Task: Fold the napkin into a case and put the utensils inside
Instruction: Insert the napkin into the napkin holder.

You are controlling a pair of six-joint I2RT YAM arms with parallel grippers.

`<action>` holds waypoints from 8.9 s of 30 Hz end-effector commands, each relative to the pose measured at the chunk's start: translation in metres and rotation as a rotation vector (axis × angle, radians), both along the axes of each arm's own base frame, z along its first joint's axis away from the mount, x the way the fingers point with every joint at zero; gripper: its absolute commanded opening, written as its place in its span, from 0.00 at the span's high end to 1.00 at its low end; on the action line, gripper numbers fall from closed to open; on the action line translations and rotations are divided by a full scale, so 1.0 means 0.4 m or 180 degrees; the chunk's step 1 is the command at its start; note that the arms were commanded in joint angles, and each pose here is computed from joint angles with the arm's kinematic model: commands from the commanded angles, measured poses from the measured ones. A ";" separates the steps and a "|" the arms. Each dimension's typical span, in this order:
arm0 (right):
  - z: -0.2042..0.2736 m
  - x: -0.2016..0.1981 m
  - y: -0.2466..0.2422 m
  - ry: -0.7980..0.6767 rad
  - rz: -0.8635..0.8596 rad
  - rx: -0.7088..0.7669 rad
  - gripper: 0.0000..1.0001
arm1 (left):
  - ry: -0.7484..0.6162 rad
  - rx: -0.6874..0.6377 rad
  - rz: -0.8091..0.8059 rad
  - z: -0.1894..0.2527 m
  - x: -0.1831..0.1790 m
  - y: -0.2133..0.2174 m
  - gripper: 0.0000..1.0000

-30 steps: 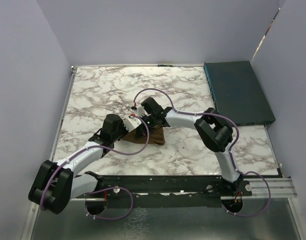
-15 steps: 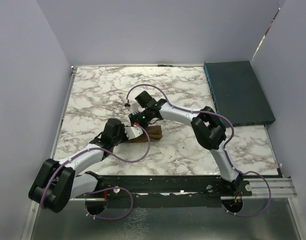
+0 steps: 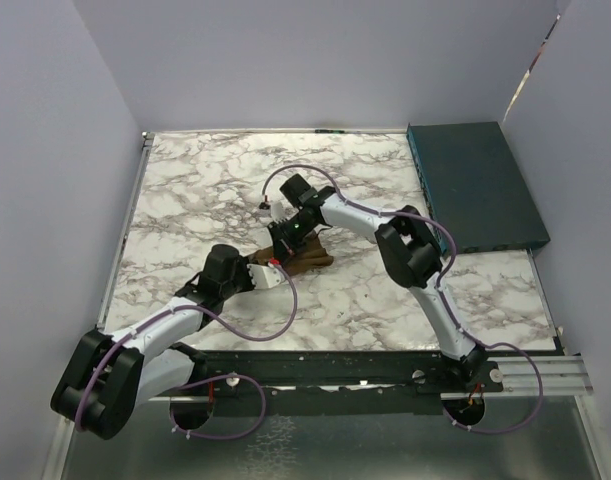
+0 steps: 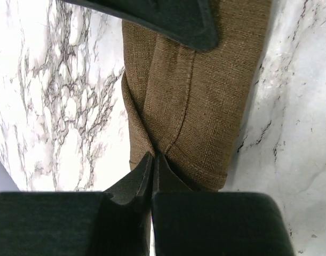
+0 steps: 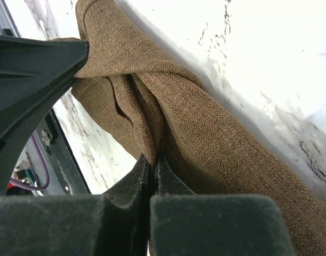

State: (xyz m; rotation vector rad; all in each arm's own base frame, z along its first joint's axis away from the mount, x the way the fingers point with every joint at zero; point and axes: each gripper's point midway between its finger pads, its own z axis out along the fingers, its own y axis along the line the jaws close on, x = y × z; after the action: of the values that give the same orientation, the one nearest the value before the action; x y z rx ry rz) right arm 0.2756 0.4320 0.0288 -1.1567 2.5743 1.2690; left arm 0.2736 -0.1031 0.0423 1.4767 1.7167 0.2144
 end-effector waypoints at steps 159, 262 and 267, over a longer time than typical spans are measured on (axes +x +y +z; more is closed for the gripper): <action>0.056 0.018 -0.251 0.0369 -0.0332 0.0765 1.00 | 0.1240 0.0360 -0.0729 -0.126 -0.106 -0.046 0.97; 0.171 0.227 -0.324 -0.0493 -0.1534 0.0532 0.37 | 0.1398 -0.0134 -0.0451 -0.115 -0.027 -0.200 0.89; 0.210 0.162 -0.340 -0.0552 -0.1650 0.0753 0.85 | 0.1403 -0.0189 -0.0400 -0.110 -0.020 -0.205 0.89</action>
State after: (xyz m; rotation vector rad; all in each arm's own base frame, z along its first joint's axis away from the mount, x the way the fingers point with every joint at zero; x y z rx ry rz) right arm 0.3518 0.3016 0.1089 -0.5604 2.3374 1.2683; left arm 0.2919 -0.2023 0.0278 1.6369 1.7706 -0.1802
